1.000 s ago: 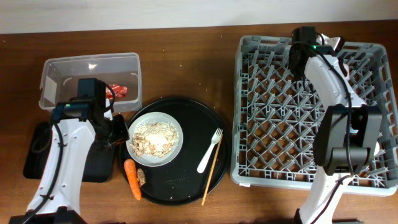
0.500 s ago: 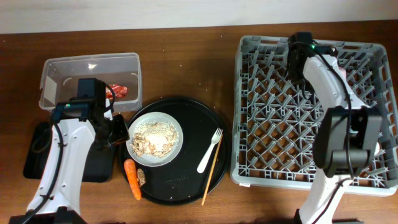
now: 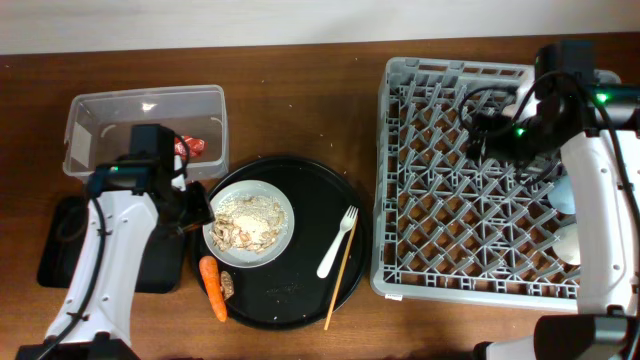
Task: Sort waste into correct bins and load items into the dishwasher rack
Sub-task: 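Reach the right gripper to the white fork and grasp it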
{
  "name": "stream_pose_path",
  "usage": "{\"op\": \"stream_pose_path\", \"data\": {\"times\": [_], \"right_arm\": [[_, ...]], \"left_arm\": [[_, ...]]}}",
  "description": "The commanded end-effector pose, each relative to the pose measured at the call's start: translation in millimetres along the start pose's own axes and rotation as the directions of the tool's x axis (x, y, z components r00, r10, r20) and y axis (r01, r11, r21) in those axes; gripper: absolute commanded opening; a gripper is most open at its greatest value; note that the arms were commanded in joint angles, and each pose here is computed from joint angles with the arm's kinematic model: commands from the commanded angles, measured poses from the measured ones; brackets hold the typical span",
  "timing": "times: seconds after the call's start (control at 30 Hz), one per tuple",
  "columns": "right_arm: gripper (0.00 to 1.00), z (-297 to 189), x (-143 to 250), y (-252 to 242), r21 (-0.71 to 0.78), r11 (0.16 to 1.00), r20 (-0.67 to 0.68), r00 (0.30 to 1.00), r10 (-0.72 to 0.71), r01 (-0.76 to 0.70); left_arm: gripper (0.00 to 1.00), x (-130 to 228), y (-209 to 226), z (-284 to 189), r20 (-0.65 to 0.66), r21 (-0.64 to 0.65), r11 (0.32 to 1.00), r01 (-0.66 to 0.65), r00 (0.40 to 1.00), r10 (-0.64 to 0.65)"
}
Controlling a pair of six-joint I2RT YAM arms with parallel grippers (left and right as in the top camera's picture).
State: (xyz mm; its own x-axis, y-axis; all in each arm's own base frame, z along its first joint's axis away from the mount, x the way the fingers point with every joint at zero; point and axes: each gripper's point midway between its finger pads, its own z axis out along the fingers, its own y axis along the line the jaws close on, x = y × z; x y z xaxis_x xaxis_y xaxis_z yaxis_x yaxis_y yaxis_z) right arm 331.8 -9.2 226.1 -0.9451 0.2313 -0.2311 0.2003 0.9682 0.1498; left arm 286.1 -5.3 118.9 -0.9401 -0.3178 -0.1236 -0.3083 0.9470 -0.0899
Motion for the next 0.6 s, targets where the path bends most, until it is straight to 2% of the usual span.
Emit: {"op": "stream_pose_path", "data": {"times": [0.0, 0.1, 0.23, 0.33, 0.47, 0.57], "right_arm": [[0.99, 3.3, 18.5, 25.5, -0.114, 0.992, -0.075, 0.995, -0.06, 0.052], [0.99, 5.6, 37.2, 53.4, -0.162, 0.98, -0.127, 0.983, -0.135, 0.113], [0.99, 7.6, 62.5, 103.0, -0.208, 0.956, -0.158, 0.957, -0.243, 0.208], [0.99, 11.6, 81.7, 143.1, -0.235, 0.931, -0.157, 0.935, -0.319, 0.278], [0.99, 31.7, 105.6, 182.1, -0.139, 0.947, -0.168, 0.935, -0.312, 0.291], [0.99, 53.2, 127.3, 216.4, -0.144, 0.938, -0.197, 0.92, -0.339, 0.314]], "left_arm": [[0.56, 4.8, -29.6, -3.7, 0.025, 0.037, 0.991, -0.126, 0.992, 0.125], [0.59, 14.0, -49.2, -3.1, 0.026, 0.04, 0.976, -0.215, 0.976, 0.214], [0.59, 16.6, -49.2, -3.0, 0.016, 0.039, 0.975, -0.218, 0.976, 0.218], [0.59, 16.0, -40.4, -3.0, 0.006, 0.023, 0.981, -0.195, 0.981, 0.195], [0.59, 13.2, -12.3, -3.7, -0.015, -0.038, 0.991, -0.128, 0.992, 0.127], [0.6, 9.7, 9.2, -4.7, -0.026, -0.053, 0.998, -0.043, 0.999, 0.042]]}}
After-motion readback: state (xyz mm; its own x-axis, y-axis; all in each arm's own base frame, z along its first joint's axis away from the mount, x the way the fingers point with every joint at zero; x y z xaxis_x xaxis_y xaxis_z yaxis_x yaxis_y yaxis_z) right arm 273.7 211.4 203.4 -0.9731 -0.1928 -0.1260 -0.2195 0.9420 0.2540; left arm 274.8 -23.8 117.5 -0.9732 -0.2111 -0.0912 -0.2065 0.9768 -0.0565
